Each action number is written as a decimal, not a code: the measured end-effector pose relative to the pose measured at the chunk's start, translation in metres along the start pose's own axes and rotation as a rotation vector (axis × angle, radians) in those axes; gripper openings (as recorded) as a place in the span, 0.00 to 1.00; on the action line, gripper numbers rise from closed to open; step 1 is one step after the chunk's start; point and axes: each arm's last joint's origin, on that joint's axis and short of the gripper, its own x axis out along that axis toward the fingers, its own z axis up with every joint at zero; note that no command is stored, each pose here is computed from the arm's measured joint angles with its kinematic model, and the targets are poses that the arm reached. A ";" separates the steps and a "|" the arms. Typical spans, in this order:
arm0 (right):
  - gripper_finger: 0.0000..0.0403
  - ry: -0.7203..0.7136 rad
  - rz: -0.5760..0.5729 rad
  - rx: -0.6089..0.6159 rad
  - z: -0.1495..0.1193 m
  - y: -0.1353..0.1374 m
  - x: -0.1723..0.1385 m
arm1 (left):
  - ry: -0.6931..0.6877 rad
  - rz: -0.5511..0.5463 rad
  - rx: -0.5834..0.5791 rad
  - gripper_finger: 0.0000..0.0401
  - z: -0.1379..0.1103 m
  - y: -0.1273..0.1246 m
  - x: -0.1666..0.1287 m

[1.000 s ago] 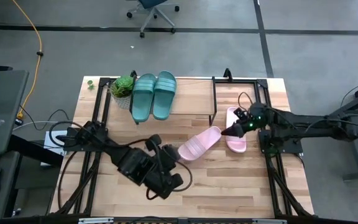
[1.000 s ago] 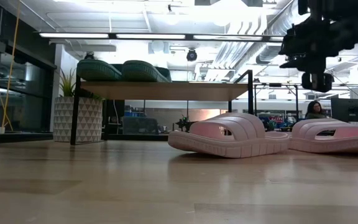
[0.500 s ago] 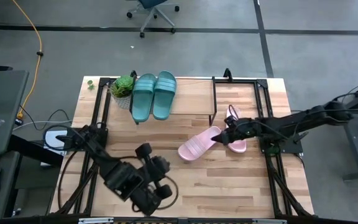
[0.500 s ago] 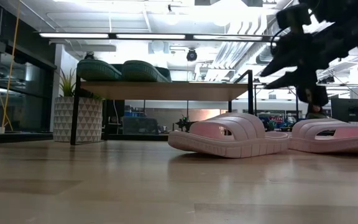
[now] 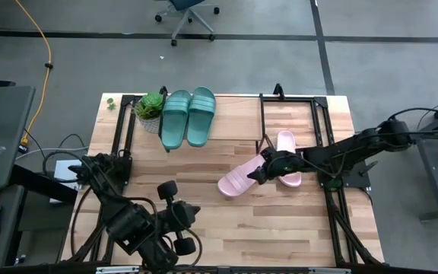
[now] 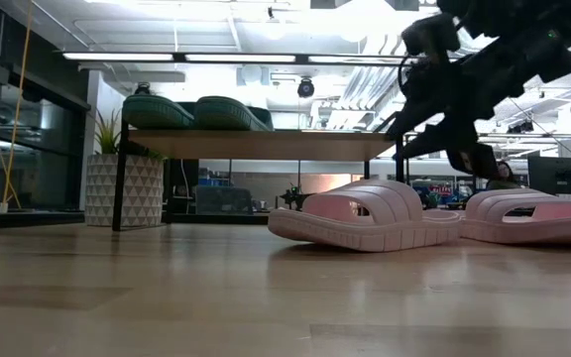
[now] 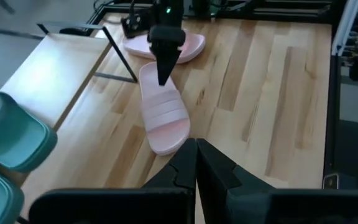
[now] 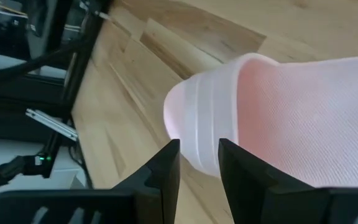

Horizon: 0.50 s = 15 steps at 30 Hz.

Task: Pick and place slides into the shelf
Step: Put the left pink slide on the shelf

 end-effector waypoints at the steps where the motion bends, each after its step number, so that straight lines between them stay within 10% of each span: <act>1: 0.25 0.009 -0.006 -0.003 -0.001 0.000 0.003 | 0.001 -0.005 0.007 0.00 0.001 0.002 -0.002; 15: 0.25 0.030 -0.066 0.021 -0.013 -0.007 0.019 | 0.013 -0.054 0.066 0.00 -0.001 0.005 -0.013</act>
